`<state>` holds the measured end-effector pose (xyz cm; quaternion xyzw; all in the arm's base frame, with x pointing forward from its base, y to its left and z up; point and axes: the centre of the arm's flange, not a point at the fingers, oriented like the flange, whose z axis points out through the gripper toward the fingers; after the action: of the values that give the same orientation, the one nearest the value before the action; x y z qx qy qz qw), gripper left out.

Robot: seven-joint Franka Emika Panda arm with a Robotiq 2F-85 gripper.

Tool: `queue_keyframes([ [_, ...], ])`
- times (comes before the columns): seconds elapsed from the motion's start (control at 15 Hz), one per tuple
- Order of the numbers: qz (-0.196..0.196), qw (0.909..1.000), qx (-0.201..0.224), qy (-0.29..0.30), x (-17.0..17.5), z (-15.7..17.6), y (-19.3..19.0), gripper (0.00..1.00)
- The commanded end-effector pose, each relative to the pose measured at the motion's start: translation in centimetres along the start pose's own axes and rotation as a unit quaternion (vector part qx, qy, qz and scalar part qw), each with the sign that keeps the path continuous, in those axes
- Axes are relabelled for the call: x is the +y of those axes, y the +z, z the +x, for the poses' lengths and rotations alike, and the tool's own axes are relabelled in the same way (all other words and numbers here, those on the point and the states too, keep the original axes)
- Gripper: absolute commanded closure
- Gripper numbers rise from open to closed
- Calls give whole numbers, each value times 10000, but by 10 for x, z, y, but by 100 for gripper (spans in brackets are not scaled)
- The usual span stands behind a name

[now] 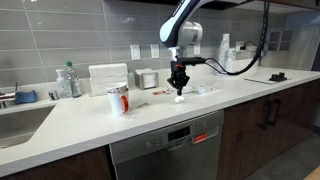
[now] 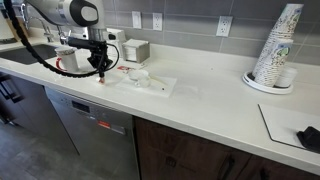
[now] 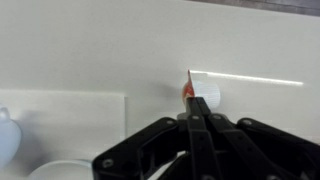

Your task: Move the white thing to the right

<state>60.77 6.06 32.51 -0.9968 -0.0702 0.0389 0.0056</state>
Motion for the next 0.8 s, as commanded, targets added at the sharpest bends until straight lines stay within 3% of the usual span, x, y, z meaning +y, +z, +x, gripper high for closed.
queue_keyframes([
  [0.0, -283, 9980, 435, 367, 0, -18, -37, 100],
  [0.2, -744, 9885, 1208, 533, 4, -10, -73, 100],
  [0.4, -1307, 9728, 1872, 399, -1, -4, -104, 100],
  [0.73, -2431, 9309, 2711, 290, 5, 7, -119, 100],
])
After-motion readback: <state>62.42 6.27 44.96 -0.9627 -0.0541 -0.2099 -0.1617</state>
